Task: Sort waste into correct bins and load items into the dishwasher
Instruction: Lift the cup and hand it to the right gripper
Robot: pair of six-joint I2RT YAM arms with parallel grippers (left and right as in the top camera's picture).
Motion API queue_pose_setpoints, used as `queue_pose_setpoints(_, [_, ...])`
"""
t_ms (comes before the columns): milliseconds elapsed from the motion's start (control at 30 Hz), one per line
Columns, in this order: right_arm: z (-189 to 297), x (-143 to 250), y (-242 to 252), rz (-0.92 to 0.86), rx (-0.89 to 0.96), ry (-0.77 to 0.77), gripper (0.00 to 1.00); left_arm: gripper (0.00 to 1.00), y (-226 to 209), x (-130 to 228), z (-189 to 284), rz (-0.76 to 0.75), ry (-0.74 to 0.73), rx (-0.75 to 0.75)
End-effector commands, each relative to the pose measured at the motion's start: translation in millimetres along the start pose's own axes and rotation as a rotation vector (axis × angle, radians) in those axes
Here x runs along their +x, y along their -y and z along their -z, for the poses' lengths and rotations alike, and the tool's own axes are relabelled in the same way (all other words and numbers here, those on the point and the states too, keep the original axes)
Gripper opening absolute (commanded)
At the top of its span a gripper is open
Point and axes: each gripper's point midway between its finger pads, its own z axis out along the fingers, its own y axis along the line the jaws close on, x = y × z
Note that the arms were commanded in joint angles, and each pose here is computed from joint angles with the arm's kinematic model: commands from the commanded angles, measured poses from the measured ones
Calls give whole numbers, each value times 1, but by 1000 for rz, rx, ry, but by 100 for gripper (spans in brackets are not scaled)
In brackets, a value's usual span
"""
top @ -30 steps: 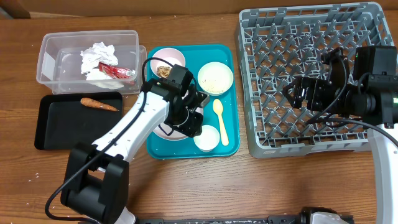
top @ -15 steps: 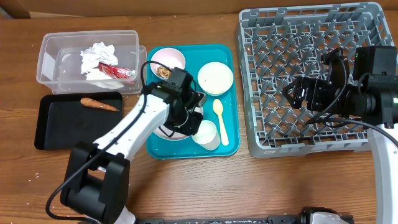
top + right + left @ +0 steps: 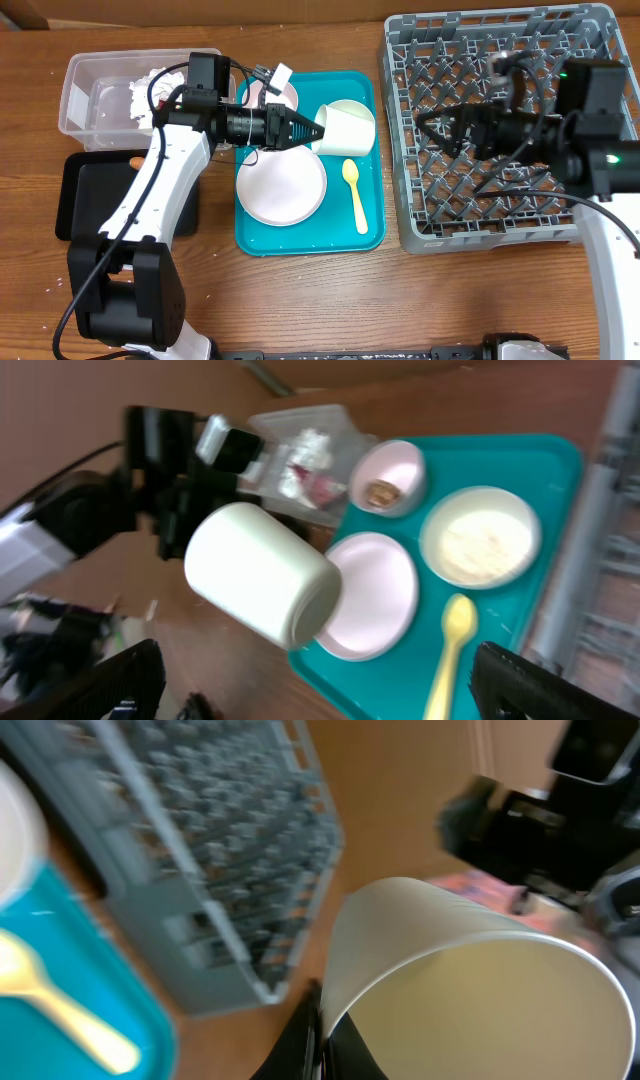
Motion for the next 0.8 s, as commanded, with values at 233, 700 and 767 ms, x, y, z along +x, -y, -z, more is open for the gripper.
queue_pose_setpoints(233, [-58, 9, -62, 128, -245, -79, 95, 4, 50, 7, 4, 55, -72, 265])
queue_pose_setpoints(700, [-77, 16, -58, 112, -233, -116, 88, 4, 51, 2, 5, 71, -71, 262])
queue_pose_setpoints(767, [-79, 19, -63, 120, -242, -123, 84, 4, 52, -2, 6, 65, -70, 262])
